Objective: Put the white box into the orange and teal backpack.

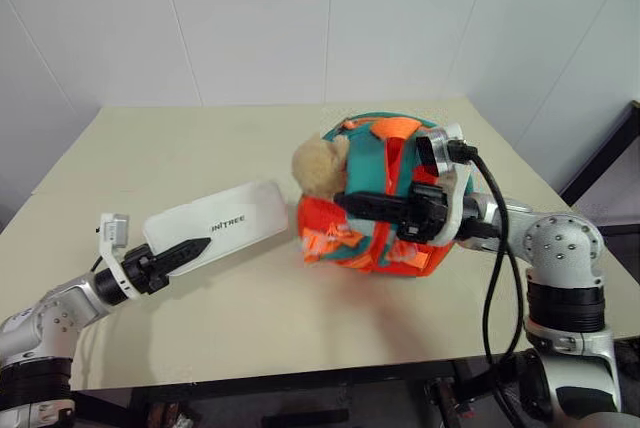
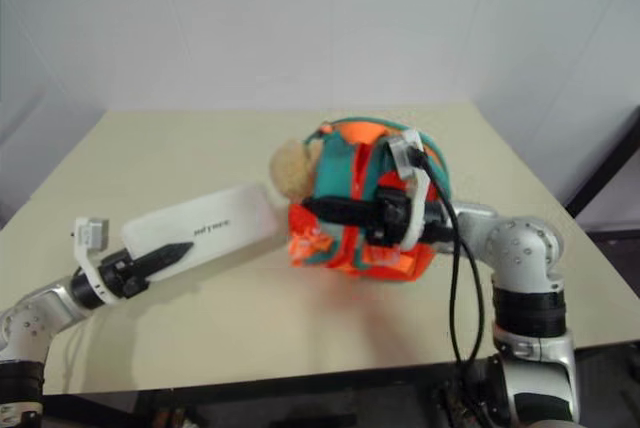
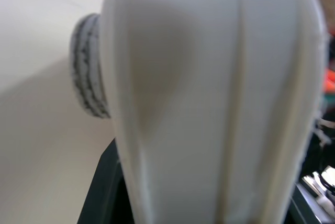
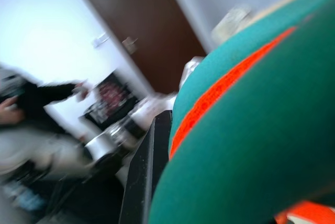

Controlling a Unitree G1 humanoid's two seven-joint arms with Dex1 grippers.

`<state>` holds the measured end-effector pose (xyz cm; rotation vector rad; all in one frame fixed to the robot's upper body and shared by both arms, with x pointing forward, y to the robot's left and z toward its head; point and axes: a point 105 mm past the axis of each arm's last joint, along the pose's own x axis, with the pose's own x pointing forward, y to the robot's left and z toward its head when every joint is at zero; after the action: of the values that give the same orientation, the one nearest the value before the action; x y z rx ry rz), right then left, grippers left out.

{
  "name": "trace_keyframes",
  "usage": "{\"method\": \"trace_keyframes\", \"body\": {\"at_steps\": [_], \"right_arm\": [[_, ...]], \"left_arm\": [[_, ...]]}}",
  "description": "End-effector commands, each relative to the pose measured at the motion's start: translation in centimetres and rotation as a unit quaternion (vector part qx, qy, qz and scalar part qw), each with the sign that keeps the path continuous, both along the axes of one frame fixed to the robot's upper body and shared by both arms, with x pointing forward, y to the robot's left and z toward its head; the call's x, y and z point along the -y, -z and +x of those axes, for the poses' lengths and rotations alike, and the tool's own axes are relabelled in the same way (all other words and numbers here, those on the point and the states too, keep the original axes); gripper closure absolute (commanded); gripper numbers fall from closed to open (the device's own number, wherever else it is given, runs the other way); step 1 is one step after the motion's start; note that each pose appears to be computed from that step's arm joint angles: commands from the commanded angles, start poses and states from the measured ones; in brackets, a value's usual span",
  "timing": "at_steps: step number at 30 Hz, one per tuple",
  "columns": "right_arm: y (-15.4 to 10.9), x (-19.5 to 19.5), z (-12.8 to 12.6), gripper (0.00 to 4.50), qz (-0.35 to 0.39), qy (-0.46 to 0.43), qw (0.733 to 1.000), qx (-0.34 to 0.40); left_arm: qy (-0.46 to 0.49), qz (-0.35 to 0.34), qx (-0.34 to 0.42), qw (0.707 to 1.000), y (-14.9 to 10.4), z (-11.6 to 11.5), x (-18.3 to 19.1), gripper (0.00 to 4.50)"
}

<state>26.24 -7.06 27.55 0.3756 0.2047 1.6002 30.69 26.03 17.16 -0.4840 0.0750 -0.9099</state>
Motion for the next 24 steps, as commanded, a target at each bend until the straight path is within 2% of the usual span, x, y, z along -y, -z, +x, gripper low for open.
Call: {"method": "trace_keyframes", "body": {"at_steps": [1, 6, 9, 14, 17, 21, 24], "right_arm": [[0.5, 1.2, -2.0, 4.44, -0.019, -0.048, 0.998, -0.020], [2.3, 2.7, -1.3, 4.44, -0.054, -0.029, 0.997, -0.053], [3.2, 3.2, -0.5, 4.44, -0.060, -0.016, 0.996, -0.060], [4.8, 3.5, 0.2, 4.44, -0.079, -0.002, 0.995, -0.061], [5.6, 4.1, 1.0, 4.44, -0.084, 0.016, 0.994, -0.063], [5.9, 4.3, 1.6, 4.44, -0.082, 0.025, 0.995, -0.060], [6.1, 4.2, 1.8, 4.44, -0.082, 0.025, 0.995, -0.058]], "left_arm": [[-0.031, 0.014, 0.023, 0.999, -0.9, -0.7, -2.3, 3.13], [-0.035, 0.016, 0.034, 0.999, -1.1, -0.8, -2.4, 3.13], [-0.010, 0.018, 0.049, 0.999, -1.5, -1.3, -1.1, 3.13], [-0.005, -0.031, 0.110, 0.993, -5.3, -1.5, 0.1, 3.13], [0.031, -0.048, 0.144, 0.988, -7.9, -2.5, 1.6, 3.13], [0.071, -0.060, 0.176, 0.980, -10.2, -3.8, 3.1, 3.13], [0.083, -0.071, 0.183, 0.977, -10.8, -3.9, 3.6, 3.13]]}}
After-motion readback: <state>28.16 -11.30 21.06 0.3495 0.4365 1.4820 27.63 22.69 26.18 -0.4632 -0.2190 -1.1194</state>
